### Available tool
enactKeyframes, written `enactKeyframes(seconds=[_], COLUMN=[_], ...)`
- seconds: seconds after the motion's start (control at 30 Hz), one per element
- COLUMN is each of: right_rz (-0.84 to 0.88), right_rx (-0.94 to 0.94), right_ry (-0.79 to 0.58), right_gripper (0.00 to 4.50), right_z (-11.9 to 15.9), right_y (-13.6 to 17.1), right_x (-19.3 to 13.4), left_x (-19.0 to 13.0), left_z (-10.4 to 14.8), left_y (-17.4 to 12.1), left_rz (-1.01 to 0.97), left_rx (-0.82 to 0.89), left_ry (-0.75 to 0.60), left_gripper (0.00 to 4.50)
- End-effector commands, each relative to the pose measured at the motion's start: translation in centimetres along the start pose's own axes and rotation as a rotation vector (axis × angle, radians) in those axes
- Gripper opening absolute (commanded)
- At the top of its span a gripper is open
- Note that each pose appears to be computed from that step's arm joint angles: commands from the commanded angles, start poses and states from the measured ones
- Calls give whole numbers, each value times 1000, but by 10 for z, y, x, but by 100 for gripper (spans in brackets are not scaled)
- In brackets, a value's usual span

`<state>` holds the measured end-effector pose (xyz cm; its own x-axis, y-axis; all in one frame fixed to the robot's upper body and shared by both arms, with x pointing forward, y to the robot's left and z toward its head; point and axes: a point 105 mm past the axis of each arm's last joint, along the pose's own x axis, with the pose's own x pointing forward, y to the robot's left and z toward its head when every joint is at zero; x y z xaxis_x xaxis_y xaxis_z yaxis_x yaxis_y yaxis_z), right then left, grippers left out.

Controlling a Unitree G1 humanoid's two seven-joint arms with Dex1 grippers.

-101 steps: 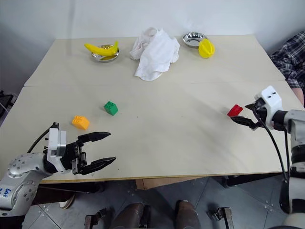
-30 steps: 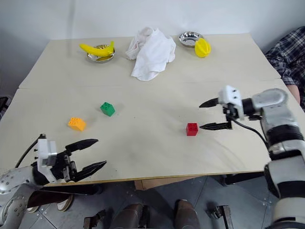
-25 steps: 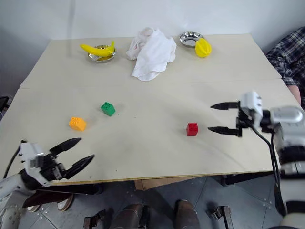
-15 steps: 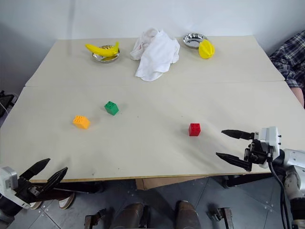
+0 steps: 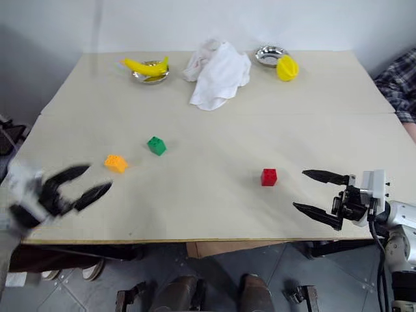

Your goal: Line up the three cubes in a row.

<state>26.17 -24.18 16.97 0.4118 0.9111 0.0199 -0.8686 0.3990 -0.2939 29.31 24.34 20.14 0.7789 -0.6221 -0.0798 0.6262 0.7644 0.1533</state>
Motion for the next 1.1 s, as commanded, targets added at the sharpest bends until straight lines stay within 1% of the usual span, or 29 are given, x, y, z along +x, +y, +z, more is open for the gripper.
enactKeyframes(seconds=[0.03, 0.1, 0.17, 0.27, 0.33, 0.43, 0.6, 0.7, 0.93, 0.97, 1.07, 1.1], right_rz=[1, 9, 12, 13, 8, -2, -15, -22, -38, -42, -51, -57], right_rx=[-25, -33, -39, -46, -50, -53, -51, -49, -39, -36, -30, -30], right_ry=[-3, -7, -14, -18, -23, -25, -19, -14, 8, 13, 23, 27], right_gripper=[447, 447, 447, 447, 447, 447, 447, 450, 450, 450, 450, 450], right_z=[5, 7, 10, 12, 15, 17, 19, 20, 16, 15, 11, 10], right_y=[-2, -2, -2, -1, 1, 4, 9, 10, 12, 13, 13, 13], right_x=[3, 7, 12, 18, 19, 21, 19, 16, 7, 5, 0, -1], left_x=[27, 49, 72, 93, 104, 117, 120, 122, 130, 130, 132, 133], left_z=[-7, -7, -6, -10, -10, -17, -30, -29, -21, -20, -17, -13], left_y=[9, 20, 33, 39, 40, 37, 42, 42, 37, 37, 35, 32], left_rz=[-12, 11, 46, 55, 57, 33, 47, 41, 2, -5, -36, -73], left_rx=[-52, -31, -40, -42, -46, -55, -52, -55, -49, -49, -21, 14], left_ry=[148, 216, 255, 309, 309, 334, 389, 391, 335, 331, 308, 279], left_gripper=[450, 450, 450, 450, 450, 450, 450, 392, 169, 145, 145, 145])
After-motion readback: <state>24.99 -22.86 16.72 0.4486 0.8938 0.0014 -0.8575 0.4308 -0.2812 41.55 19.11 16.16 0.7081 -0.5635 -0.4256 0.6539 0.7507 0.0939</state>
